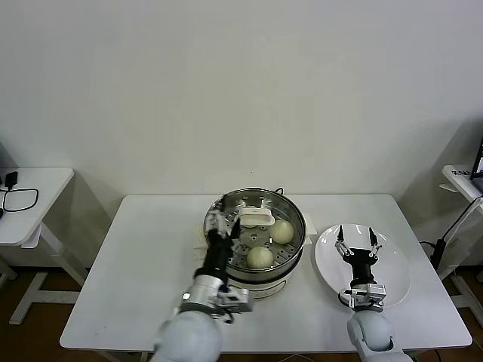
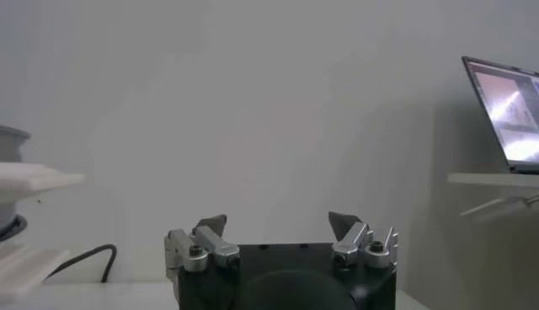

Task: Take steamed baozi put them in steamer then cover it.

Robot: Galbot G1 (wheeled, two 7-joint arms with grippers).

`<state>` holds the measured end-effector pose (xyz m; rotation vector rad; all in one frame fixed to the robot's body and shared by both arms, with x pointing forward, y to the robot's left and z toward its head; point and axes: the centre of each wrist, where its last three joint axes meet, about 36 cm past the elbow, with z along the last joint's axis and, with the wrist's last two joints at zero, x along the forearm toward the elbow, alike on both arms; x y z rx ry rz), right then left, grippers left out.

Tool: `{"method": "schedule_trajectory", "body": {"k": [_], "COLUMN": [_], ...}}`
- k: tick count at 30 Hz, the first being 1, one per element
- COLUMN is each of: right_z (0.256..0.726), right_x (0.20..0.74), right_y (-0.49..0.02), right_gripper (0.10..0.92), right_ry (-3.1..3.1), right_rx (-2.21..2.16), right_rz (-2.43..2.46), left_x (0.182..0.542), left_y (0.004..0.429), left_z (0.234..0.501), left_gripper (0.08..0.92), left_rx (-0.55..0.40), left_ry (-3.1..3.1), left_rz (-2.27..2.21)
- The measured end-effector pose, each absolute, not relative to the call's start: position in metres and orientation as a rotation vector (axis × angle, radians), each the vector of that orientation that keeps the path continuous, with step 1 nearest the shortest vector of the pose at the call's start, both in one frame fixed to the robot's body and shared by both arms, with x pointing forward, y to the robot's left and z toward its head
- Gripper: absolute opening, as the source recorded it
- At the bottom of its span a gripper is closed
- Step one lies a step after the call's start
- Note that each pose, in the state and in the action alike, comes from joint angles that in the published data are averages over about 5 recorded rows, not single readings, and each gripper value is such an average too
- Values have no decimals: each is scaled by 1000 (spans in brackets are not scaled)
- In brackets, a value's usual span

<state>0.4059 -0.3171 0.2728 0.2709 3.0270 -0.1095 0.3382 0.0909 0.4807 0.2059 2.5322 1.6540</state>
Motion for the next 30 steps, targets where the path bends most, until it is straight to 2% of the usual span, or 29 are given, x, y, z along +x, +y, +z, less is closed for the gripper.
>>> {"method": "schedule_trajectory", "body": {"k": [5, 15, 22, 30], "right_z": [275, 276, 272, 271], "right_x": [400, 390, 379, 372], "right_y": [-318, -321, -324, -326], "right_gripper": [823, 823, 823, 823], "right_ry": [3055, 3090, 3112, 3124], "right_rx": [245, 196, 192, 197], "right_rz": [-83, -33, -23, -19], "left_x": [355, 382, 376, 365], "left_y": [142, 233, 268, 289], "left_z": [472, 422, 388, 361], "left_gripper": [823, 823, 823, 823], "left_rx": [151, 100, 74, 65], "left_ry": [2702, 2956, 3044, 3094], "left_rz": [1360, 800, 559, 419]}}
